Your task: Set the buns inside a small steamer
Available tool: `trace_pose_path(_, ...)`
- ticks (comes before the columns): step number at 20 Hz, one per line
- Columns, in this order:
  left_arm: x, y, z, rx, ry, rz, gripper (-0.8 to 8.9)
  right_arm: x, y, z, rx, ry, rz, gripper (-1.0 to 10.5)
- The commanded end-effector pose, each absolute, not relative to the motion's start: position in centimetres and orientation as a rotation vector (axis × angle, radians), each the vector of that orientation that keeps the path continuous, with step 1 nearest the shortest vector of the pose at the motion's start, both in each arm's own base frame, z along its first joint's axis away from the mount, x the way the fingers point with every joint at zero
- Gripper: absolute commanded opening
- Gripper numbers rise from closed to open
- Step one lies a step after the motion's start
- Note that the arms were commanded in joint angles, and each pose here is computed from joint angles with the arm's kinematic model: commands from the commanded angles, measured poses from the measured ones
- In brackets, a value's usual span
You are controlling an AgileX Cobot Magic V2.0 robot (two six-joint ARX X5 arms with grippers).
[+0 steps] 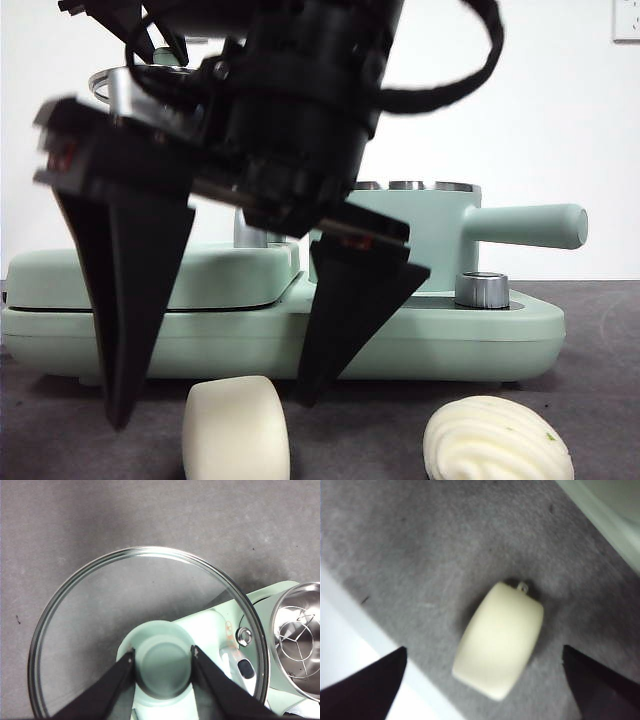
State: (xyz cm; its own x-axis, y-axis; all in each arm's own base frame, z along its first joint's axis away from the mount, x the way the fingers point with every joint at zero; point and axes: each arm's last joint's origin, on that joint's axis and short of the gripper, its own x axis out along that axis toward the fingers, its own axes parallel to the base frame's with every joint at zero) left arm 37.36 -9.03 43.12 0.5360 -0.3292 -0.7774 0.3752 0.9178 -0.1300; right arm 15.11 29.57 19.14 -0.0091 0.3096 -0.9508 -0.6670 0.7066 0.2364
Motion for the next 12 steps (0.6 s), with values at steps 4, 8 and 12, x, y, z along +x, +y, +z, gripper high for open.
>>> trace_pose_path(4,36.7,-8.9,44.7,0.048,0.842,-0.422,0.54,16.6,30.8,21.6,-0.356,1.375,0.733,1.7)
trace_pose_path(8,36.7,-8.9,44.7,0.048,0.840,-0.422,0.54,24.5,25.9,35.3,-0.224,1.220,0.655,1.7)
trace_pose_path(12,36.7,-8.9,44.7,0.048,0.840,-0.422,0.54,28.7,22.5,36.6,-0.145,1.180,0.560,1.7)
